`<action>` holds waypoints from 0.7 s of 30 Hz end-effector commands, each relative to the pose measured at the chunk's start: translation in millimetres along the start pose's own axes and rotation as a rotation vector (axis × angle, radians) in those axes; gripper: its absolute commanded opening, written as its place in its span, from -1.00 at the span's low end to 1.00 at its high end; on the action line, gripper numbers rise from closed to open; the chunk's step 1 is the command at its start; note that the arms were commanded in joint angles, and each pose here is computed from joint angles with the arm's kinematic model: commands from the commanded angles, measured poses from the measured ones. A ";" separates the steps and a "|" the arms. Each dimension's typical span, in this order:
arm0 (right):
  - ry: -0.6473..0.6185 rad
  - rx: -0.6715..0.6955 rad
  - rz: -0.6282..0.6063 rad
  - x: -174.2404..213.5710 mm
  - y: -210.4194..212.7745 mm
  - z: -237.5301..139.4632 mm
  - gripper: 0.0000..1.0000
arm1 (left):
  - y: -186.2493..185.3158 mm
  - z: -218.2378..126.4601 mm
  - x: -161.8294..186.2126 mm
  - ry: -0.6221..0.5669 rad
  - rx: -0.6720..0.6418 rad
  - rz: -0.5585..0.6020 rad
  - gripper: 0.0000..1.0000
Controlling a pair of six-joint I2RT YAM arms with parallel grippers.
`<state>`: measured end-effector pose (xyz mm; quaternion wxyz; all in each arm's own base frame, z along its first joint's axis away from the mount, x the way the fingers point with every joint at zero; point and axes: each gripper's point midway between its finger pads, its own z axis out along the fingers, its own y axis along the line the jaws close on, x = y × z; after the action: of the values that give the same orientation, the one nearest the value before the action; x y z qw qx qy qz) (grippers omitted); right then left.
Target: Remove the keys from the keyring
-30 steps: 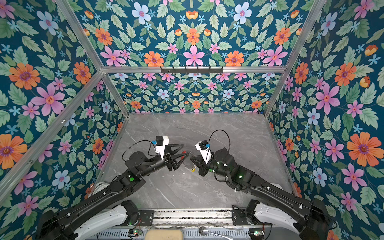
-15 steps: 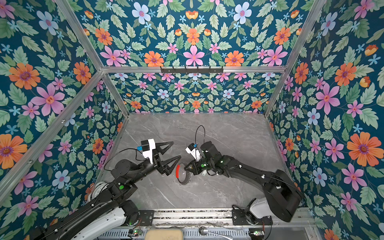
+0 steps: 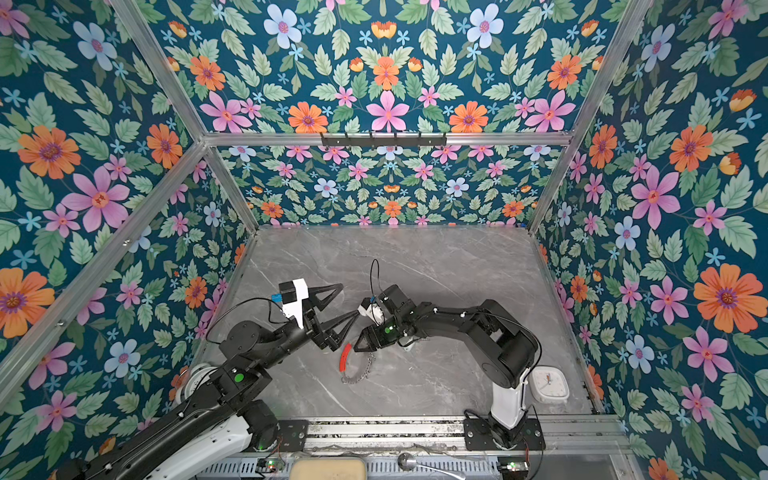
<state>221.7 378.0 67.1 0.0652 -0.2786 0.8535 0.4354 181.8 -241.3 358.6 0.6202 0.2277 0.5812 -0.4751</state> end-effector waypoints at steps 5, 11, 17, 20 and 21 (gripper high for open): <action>-0.073 0.277 -0.090 0.1 -18.3 -18.2 0.91 | 20.4 -2.0 -2.0 -0.010 -0.119 0.033 1.00; -0.205 0.325 -0.154 -10.4 -1.5 -45.8 0.99 | 47.0 -3.4 1.1 -0.001 -0.266 0.082 1.00; -0.470 0.395 -0.207 -21.5 14.7 -103.4 0.98 | 82.5 -9.0 -4.4 -0.001 -0.477 0.217 1.00; -0.593 0.450 -0.224 -24.6 20.5 -137.6 0.99 | 114.9 -18.6 -4.5 -0.008 -0.663 0.328 1.00; -0.631 0.469 -0.227 -25.1 21.9 -148.3 0.99 | 128.8 -24.5 -5.3 -0.018 -0.745 0.354 0.99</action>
<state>232.9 298.5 160.1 0.3656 -0.2391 0.8445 0.3097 259.4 -197.0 320.5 0.6977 0.1334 0.6641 -0.2332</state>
